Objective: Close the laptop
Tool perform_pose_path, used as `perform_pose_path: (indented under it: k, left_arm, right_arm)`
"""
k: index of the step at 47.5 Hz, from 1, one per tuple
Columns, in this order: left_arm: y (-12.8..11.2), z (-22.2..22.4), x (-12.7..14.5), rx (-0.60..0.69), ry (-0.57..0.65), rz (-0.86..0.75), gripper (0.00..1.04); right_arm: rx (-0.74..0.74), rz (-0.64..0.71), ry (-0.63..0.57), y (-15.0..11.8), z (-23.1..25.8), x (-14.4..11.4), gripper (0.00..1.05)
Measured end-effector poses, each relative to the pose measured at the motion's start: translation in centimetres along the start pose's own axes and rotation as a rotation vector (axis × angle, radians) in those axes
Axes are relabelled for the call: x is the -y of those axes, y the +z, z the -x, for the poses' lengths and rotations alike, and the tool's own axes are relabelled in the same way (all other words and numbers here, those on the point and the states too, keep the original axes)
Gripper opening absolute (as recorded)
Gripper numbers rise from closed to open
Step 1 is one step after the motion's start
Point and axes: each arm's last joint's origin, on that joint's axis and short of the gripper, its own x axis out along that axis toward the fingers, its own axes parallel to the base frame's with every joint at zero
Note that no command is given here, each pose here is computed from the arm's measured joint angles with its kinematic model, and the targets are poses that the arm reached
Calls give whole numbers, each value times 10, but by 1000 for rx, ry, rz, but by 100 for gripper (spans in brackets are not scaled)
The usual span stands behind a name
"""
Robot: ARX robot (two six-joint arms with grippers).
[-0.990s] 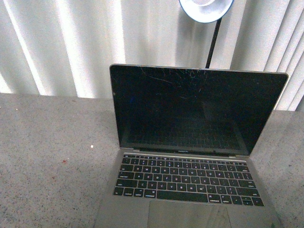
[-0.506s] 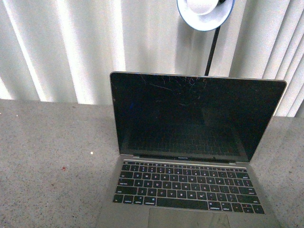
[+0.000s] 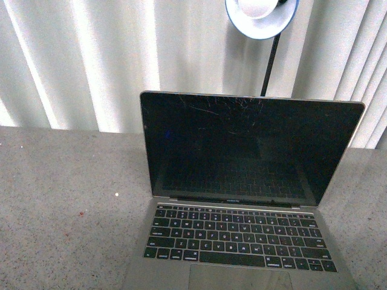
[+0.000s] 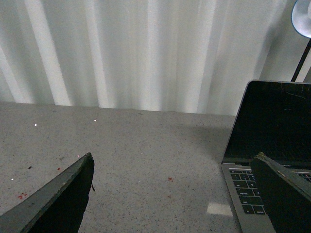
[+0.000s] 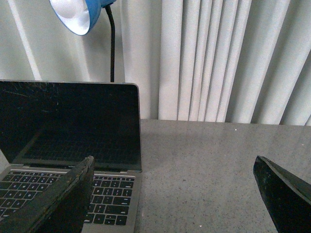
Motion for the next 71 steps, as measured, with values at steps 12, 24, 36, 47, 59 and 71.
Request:
perform_pose_path:
  k: [12, 24, 36, 47, 59, 71]
  left_arm:
    - [0, 0, 0, 0, 0, 0, 98]
    - [0, 0, 0, 0, 0, 0, 98]
    - [-11, -2, 0, -470, 334, 23, 98]
    - [1, -4, 2, -363, 290, 110, 98]
    - [3, -78, 3, -183, 75, -39, 98]
    - [33, -193, 4, -73, -161, -573, 98]
  right_arm:
    - [0, 0, 0, 0, 0, 0, 97]
    - [0, 0, 0, 0, 0, 0, 97]
    - [-122, -72, -131, -4, -2, 0, 97]
    - [-151, -178, -109, -5, -22, 13, 97]
    - [-79, -3, -73, 30, -104, 41, 97]
    - [-24, 440, 87, 72, -194, 69, 97]
